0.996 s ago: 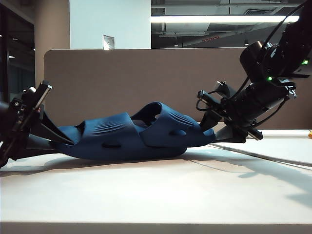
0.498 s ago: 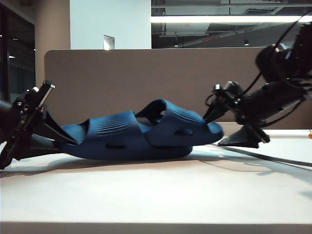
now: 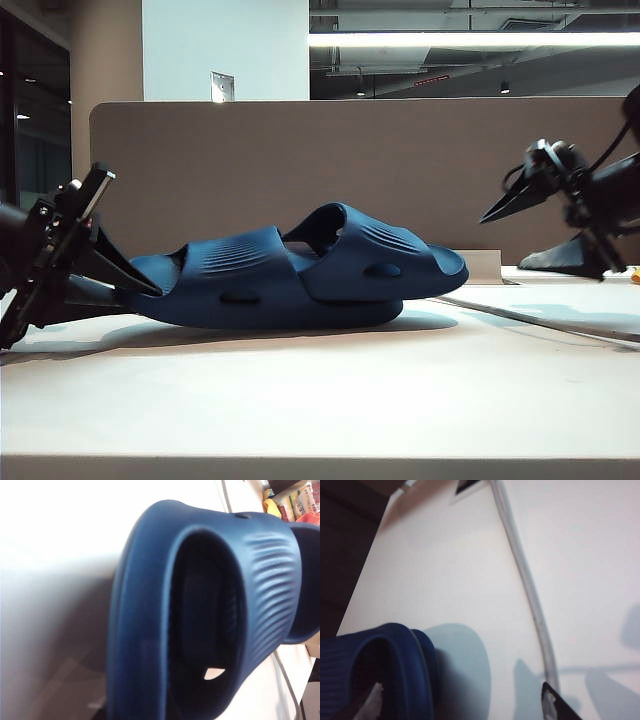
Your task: Interlock the pair of blue slippers on the table with their fronts facing up.
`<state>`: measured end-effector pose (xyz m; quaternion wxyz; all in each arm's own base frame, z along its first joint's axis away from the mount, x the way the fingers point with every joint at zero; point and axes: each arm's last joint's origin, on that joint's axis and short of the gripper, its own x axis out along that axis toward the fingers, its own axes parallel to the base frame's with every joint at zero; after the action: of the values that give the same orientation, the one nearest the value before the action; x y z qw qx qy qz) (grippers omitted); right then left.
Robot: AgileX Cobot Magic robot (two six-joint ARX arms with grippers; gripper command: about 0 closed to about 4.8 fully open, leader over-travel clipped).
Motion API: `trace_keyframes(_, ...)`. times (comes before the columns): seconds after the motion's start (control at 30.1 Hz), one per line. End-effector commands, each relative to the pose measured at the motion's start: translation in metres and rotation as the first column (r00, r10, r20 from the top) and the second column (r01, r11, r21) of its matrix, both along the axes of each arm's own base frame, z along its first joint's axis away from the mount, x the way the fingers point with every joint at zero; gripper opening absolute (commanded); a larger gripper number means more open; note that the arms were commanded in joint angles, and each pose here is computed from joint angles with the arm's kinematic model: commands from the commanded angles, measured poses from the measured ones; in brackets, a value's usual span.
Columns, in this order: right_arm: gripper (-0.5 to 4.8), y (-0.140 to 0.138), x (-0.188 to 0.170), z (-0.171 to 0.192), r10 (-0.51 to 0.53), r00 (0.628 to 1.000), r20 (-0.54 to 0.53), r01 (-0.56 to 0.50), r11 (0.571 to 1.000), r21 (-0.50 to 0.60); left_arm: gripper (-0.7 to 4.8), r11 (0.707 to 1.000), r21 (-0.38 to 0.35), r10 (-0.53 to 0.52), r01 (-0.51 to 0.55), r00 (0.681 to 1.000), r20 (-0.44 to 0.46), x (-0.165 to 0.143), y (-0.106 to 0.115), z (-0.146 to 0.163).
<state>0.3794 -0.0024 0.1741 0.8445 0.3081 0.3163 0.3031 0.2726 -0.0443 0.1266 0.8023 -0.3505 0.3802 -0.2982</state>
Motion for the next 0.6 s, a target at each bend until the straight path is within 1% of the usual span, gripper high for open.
trace_keyframes(0.03, 3.95, -0.007, -0.003, 0.017, 0.011, 0.997, 0.078, -0.01, 1.0, -0.009, 0.63, 1.0, 0.003, 0.02, -0.02, 0.994, -0.103, -0.004, 0.0, -0.008)
trace_keyframes(0.07, 3.95, -0.008, -0.004, 0.022, 0.011, 0.996, 0.093, -0.01, 1.0, -0.008, 0.67, 1.0, 0.01, 0.03, -0.029, 0.994, -0.105, -0.003, 0.0, -0.008)
trace_keyframes(0.13, 3.9, -0.008, -0.006, 0.028, 0.012, 0.994, 0.111, -0.011, 1.0, -0.009, 0.96, 0.998, 0.029, 0.051, -0.048, 0.992, -0.117, -0.002, 0.0, -0.008)
trace_keyframes(0.23, 3.86, -0.007, -0.008, 0.034, 0.017, 0.991, 0.13, -0.016, 1.0, -0.01, 1.06, 0.997, 0.045, 0.066, -0.06, 0.99, -0.127, 0.001, 0.001, -0.007)
trace_keyframes(0.3, 3.86, -0.007, -0.008, 0.035, 0.02, 0.991, 0.131, -0.019, 1.0, -0.009, 1.26, 0.997, 0.048, 0.069, -0.063, 0.989, -0.131, 0.002, 0.0, -0.005)
trace_keyframes(0.6, 3.86, -0.005, -0.01, 0.031, 0.033, 0.993, 0.113, -0.033, 0.999, -0.003, 1.26, 0.997, 0.05, 0.073, -0.066, 0.987, -0.146, 0.008, 0.0, 0.0)
